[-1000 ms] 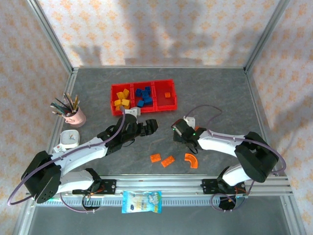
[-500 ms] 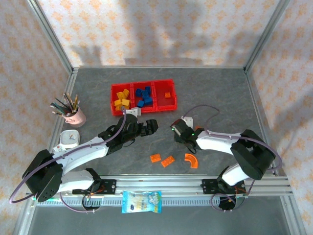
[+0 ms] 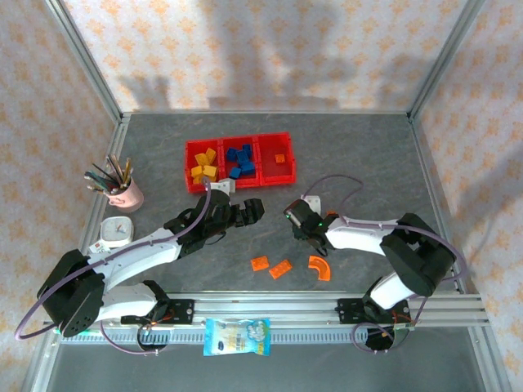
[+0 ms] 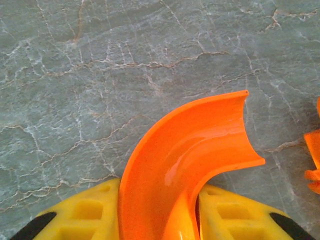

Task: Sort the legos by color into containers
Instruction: Pick up the lego from the center of the table, then place the lego in the container.

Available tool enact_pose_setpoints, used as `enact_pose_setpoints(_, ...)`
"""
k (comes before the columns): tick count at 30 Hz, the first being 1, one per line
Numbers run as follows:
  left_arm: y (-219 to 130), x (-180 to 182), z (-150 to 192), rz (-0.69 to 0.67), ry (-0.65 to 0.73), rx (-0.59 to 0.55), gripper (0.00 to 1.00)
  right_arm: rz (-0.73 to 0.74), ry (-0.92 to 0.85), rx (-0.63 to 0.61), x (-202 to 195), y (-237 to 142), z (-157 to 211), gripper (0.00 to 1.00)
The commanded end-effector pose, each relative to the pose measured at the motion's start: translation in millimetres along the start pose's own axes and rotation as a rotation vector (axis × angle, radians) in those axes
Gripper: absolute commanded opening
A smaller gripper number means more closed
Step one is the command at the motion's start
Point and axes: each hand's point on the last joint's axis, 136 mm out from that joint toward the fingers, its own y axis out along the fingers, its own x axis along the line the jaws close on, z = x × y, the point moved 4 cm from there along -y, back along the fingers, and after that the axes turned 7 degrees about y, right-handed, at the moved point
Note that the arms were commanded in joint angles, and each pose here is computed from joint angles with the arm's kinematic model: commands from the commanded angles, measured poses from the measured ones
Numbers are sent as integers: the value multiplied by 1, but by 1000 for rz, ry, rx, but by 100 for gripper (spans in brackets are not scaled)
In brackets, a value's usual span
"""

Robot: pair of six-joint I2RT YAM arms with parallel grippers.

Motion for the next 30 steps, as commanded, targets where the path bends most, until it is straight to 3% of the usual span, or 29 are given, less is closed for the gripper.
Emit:
enact_pose_setpoints(1, -11, -13, -18, 10, 24, -56, 99, -52, -11, -67, 15, -18, -25, 31)
enact_pose_setpoints(13, -27, -8, -58, -60, 69, -124, 99, -127, -75, -212, 60, -35, -102, 31)
enact_pose_setpoints(24, -35, 13, -97, -117, 61, -179, 99, -172, -131, -210, 98, 5, -166, 32)
enact_pose_setpoints(30, -32, 21, -103, -127, 46, -183, 99, -163, -156, -181, 110, 36, -183, 32)
